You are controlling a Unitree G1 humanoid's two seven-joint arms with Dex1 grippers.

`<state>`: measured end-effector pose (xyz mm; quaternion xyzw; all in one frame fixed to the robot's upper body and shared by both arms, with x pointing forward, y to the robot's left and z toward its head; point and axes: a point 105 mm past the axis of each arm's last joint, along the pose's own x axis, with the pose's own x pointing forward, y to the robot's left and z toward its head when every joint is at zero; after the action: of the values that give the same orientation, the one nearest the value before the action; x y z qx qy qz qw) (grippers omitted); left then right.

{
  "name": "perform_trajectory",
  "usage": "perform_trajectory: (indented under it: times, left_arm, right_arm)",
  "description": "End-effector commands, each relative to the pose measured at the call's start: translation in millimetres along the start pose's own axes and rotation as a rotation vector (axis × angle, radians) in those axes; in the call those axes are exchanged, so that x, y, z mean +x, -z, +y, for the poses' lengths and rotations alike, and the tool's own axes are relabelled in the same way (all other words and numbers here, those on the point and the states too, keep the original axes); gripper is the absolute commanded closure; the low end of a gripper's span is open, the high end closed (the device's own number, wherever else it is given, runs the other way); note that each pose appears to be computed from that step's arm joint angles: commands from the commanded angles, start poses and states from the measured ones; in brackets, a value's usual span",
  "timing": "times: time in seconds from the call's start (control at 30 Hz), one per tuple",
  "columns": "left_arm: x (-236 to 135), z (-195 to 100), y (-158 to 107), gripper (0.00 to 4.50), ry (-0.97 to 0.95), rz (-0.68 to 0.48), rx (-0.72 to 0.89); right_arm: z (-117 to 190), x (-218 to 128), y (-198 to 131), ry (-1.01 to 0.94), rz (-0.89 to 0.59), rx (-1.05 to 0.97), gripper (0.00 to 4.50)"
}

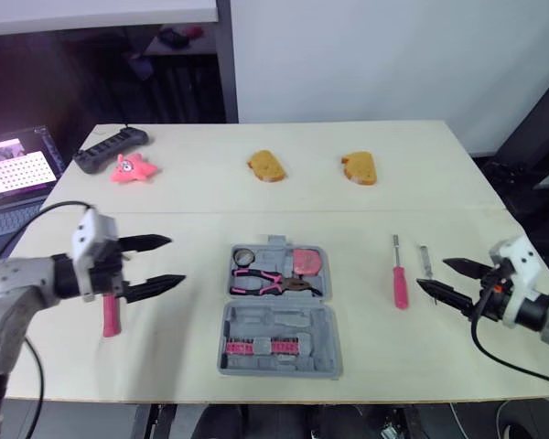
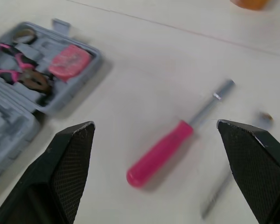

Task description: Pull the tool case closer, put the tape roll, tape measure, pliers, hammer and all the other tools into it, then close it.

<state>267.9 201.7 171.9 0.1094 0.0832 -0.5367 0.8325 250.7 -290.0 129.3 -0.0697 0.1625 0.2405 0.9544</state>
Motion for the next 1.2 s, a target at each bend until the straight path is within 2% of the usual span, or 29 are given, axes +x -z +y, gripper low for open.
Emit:
perform_trajectory:
  times: [0.03, 0.13, 0.27, 0.57, 0.83, 1.2]
  left_arm:
    - [22, -14, -17, 0.00, 0.172, 0.005, 0.051]
    - [43, -25, -27, 0.00, 0.295, 0.004, 0.092]
    - [58, -29, -36, 0.00, 0.338, -0.028, 0.109]
    - [51, -28, -25, 0.00, 0.254, -0.005, 0.110]
    - [46, -36, -16, 0.00, 0.166, 0.000, 0.093]
    - [41, -41, -3, 0.00, 0.111, 0.037, 0.075]
  right_arm:
    - [-8, -9, -6, 0.186, -0.013, -0.099, 0.06]
    - [-11, -7, 15, 0.264, 0.107, -0.036, 0.06]
    - [-14, 0, 15, 0.292, 0.109, 0.043, 0.06]
    - [-42, 21, 18, 0.354, 0.171, 0.108, 0.06]
    - [-67, 57, 27, 0.383, 0.230, 0.127, 0.06]
    - [-73, 82, 44, 0.363, 0.268, 0.168, 0.06]
